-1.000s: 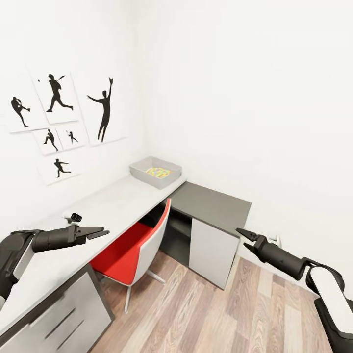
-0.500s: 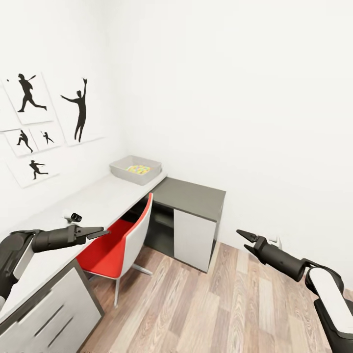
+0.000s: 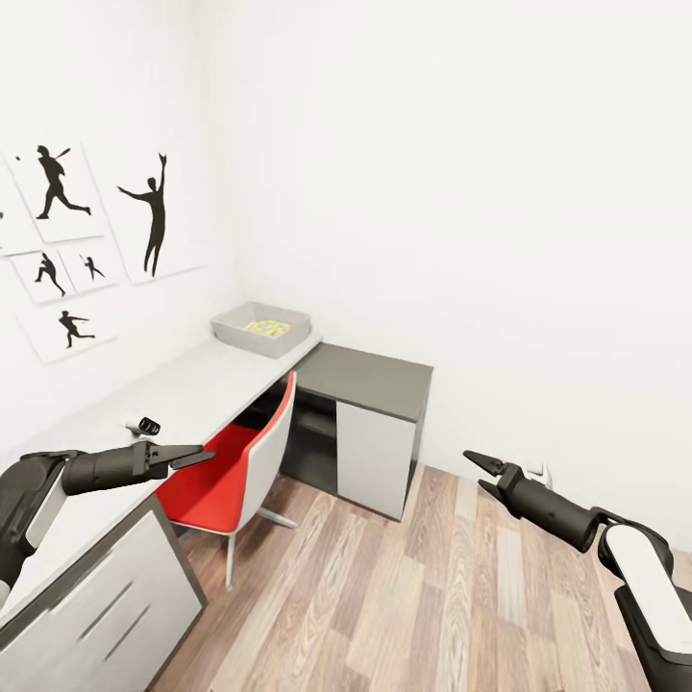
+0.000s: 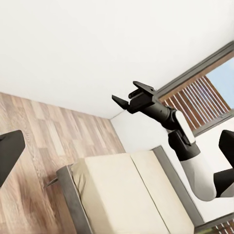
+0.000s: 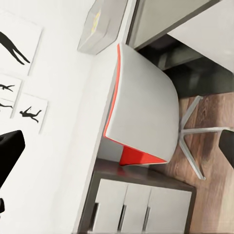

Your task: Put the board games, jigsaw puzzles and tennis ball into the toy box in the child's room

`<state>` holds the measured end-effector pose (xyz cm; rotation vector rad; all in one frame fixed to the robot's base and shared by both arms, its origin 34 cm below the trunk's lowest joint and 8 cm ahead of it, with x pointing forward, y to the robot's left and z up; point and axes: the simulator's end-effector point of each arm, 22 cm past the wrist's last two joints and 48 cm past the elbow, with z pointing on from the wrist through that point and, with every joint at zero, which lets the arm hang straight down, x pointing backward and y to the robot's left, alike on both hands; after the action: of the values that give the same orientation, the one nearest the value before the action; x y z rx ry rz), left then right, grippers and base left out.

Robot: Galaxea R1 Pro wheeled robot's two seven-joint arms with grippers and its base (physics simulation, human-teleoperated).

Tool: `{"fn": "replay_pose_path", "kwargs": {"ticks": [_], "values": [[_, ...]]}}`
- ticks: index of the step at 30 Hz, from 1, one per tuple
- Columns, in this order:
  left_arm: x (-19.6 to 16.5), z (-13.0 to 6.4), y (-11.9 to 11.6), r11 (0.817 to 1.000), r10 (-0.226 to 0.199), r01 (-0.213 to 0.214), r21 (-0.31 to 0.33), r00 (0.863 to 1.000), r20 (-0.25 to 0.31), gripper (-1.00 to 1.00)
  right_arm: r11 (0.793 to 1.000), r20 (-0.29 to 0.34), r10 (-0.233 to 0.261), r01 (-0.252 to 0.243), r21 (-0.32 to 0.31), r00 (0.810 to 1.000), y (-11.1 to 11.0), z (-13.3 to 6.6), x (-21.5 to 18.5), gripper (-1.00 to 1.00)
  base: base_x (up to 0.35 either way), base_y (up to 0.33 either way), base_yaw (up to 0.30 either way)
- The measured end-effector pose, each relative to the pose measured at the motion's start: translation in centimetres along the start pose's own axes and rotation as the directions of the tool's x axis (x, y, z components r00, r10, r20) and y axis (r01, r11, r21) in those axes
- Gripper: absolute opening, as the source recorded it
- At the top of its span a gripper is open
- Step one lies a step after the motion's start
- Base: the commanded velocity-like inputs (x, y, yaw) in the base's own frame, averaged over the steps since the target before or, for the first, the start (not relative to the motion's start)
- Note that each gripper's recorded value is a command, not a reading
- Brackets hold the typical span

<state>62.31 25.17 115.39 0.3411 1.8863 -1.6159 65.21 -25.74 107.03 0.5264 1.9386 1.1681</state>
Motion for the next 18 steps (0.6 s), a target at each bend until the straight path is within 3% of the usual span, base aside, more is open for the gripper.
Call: {"fn": "replay_pose_path", "kwargs": {"ticks": [6, 18], "values": [[-0.06, 0.00, -0.10, 1.000, 0.002, -0.002, 0.001, 1.000, 0.001, 1.00, 1.000, 0.001, 0.001, -0.001, 0.000, 1.000, 0.01, -0.03, -0.02, 1.00, -0.233, 0.105, -0.136], [-0.17, -0.09, -0.43, 1.000, 0.007, -0.007, 0.002, 1.000, 0.003, 1.00, 1.000, 0.004, -0.002, 0.003, -0.006, 1.000, 0.39, -0.17, -0.11, 1.00, -0.193, 0.060, -0.247]]}}
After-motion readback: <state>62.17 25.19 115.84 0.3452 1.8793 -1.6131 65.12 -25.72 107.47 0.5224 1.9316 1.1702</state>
